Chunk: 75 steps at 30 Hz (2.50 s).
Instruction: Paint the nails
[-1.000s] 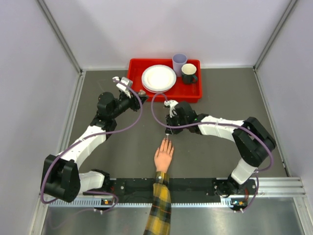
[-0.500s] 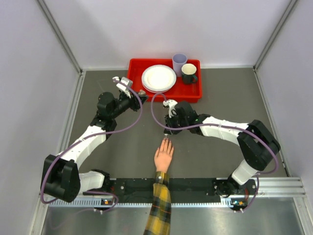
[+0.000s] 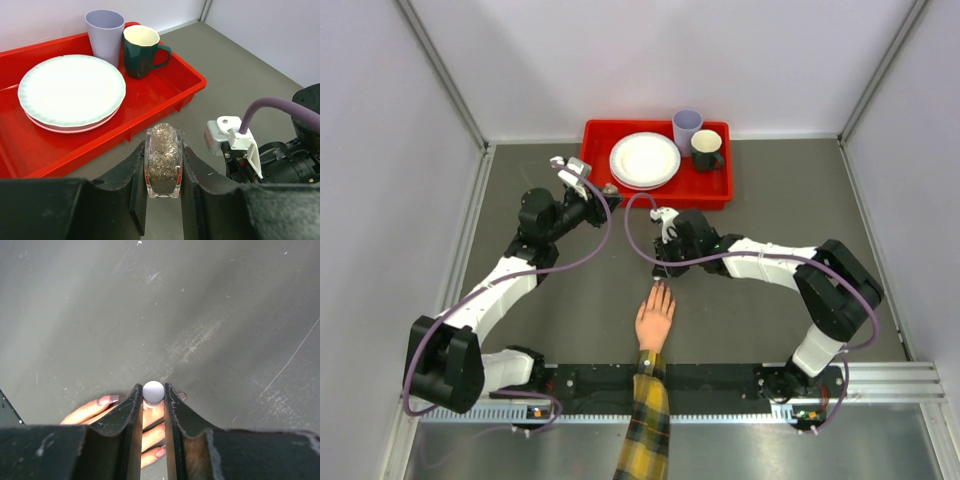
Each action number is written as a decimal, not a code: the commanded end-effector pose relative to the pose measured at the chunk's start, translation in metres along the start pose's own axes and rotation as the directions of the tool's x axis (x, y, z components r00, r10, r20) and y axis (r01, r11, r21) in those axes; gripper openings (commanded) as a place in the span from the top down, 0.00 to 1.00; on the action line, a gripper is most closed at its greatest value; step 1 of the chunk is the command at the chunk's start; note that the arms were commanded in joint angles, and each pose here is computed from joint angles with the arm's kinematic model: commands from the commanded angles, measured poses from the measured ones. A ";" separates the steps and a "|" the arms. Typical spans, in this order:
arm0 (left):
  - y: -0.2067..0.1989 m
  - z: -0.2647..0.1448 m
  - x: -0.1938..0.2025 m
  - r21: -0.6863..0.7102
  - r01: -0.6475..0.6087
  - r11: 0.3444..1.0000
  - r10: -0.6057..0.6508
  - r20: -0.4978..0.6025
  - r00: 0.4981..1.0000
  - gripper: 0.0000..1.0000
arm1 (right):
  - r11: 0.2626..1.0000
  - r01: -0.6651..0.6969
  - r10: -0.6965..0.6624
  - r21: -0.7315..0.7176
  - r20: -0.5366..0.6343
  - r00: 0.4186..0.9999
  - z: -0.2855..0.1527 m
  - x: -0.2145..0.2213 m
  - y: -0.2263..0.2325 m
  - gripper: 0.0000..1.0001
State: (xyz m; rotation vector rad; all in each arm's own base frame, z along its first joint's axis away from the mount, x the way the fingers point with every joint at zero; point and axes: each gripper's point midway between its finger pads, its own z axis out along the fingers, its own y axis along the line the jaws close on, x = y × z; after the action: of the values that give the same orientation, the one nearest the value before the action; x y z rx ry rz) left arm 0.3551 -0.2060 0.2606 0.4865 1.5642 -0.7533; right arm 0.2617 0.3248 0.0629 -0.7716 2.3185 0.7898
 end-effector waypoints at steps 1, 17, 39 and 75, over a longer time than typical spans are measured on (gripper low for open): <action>-0.004 -0.004 -0.020 0.006 -0.045 0.999 0.044 0.066 0.997 1.00 | 0.999 0.033 -0.031 -0.017 0.087 0.996 0.002 -0.032 0.010 1.00; -0.003 -0.004 -0.018 0.003 -0.040 0.999 0.040 0.061 0.997 1.00 | 0.999 0.023 -0.026 0.029 0.112 0.993 -0.004 -0.042 -0.004 1.00; -0.005 -0.005 -0.021 0.009 -0.040 0.999 0.039 0.069 0.997 1.00 | 0.997 0.068 -0.064 -0.036 0.115 0.991 -0.018 -0.044 0.024 1.00; -0.003 -0.005 -0.019 0.003 -0.046 0.999 0.045 0.065 0.997 1.00 | 1.000 0.024 -0.024 0.004 0.092 0.995 0.001 -0.040 0.004 1.00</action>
State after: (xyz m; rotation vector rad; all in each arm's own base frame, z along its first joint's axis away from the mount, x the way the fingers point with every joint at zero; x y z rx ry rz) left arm 0.3530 -0.2053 0.2601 0.4865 1.5646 -0.7533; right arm 0.2676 0.3286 0.0675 -0.7681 2.3061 0.7725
